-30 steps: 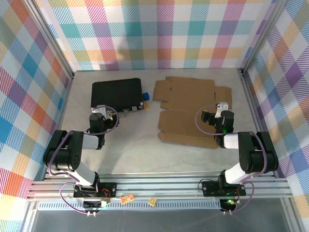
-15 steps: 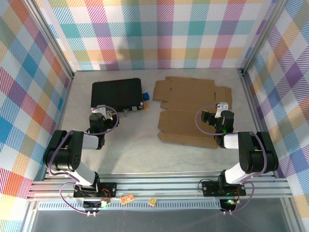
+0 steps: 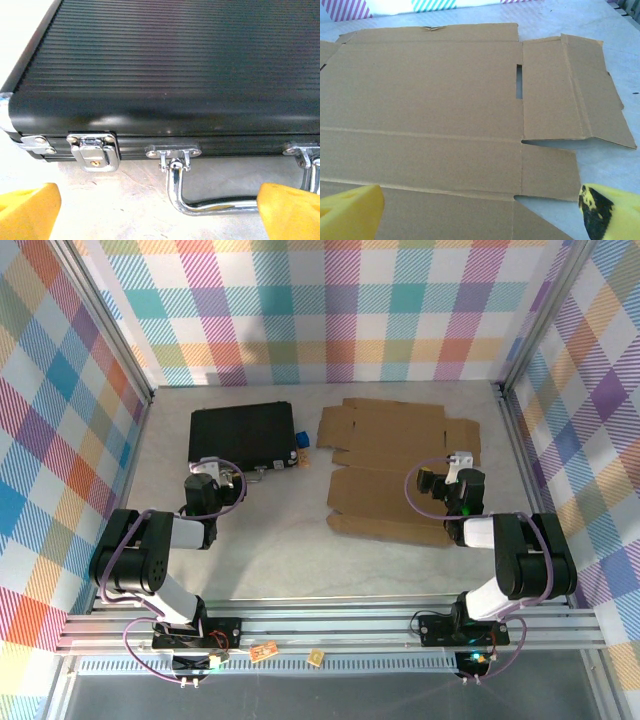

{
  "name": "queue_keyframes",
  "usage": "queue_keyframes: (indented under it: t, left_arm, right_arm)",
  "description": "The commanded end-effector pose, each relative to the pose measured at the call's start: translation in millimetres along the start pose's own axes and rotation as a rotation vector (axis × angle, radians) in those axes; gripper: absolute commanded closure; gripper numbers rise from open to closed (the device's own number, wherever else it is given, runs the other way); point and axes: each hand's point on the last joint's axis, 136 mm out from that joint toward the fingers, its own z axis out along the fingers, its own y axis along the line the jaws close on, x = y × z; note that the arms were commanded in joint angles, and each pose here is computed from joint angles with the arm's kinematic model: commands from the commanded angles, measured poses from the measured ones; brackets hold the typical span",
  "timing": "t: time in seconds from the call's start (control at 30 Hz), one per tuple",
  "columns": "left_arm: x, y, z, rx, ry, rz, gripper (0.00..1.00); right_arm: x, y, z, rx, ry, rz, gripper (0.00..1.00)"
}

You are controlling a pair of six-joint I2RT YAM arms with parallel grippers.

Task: Fold the paper box

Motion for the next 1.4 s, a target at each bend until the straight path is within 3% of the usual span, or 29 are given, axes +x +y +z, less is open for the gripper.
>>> queue_keyframes:
  t: [0.0, 0.13, 0.2, 0.27, 0.33, 0.37, 0.4, 0.47, 0.57, 0.63, 0.77, 0.93, 1.13, 1.37]
  left_arm:
    - [-40.3, 11.3, -24.8, -0.12, -0.107, -0.004, 0.0]
    - [-116.9, -1.7, -70.6, -0.171, -0.257, -0.07, 0.0]
    - [-165.6, -4.1, -93.5, -0.221, -0.326, -0.194, 0.0]
    - [-192.1, -1.4, -109.9, -0.241, -0.181, -0.444, 0.0]
    - [-206.7, 2.3, -124.4, -0.283, -0.069, -0.646, 0.0]
    - [-220.6, -17.7, -113.1, -0.14, -0.032, -0.698, 0.0]
    - [-233.6, -40.1, -103.4, 0.017, -0.007, -0.726, 0.08]
    - [-243.1, -82.5, -93.3, 0.193, 0.079, -0.774, 0.23]
    - [-224.3, -146.5, -91.1, 0.298, 0.263, -0.726, 0.32]
    - [-193.7, -196.2, -97.3, 0.364, 0.4, -0.647, 0.38]
    - [-115.4, -268.5, -111.7, 0.429, 0.614, -0.485, 0.54]
    - [-33.9, -332.7, -116.5, 0.472, 0.819, -0.334, 0.65]
    - [23.7, -367.5, -94.5, 0.451, 0.955, -0.24, 0.7]
    - [51.1, -363.5, -76.2, 0.379, 0.994, -0.157, 0.7]
  right_arm:
    - [-38.4, -8.6, -20.3, 0.07, -0.049, 0.022, 0.01]
    - [-133.6, -24.3, -77.9, 0.205, -0.236, 0.107, 0.01]
    - [-194.8, -23.1, -110.9, 0.231, -0.289, 0.116, 0.01]
    - [-253.9, -27.5, -144.6, 0.272, -0.271, 0.214, 0.01]
    - [-281.9, -21.4, -162.4, 0.239, -0.152, 0.326, 0.01]
    - [-283.8, -21.4, -170.5, 0.255, -0.079, 0.395, 0.01]
    - [-278.3, -24.6, -174.7, 0.284, -0.04, 0.49, 0.01]
    - [-285.4, -2.6, -170.0, 0.132, -0.024, 0.483, 0.0]
    - [-256.9, 0.9, -166.4, 0.144, 0.104, 0.533, 0.04]
    - [-207.0, -3.8, -162.3, 0.206, 0.267, 0.606, 0.05]
    - [-99.5, 16.9, -161.1, 0.157, 0.592, 0.794, 0.16]
    - [5.5, 28.8, -183.5, 0.147, 0.768, 0.95, 0.17]
    - [51.8, 33.6, -173.6, 0.101, 0.813, 1.066, 0.18]
    - [-8.8, -5.8, -124.3, 0.118, 0.588, 0.937, 0.16]
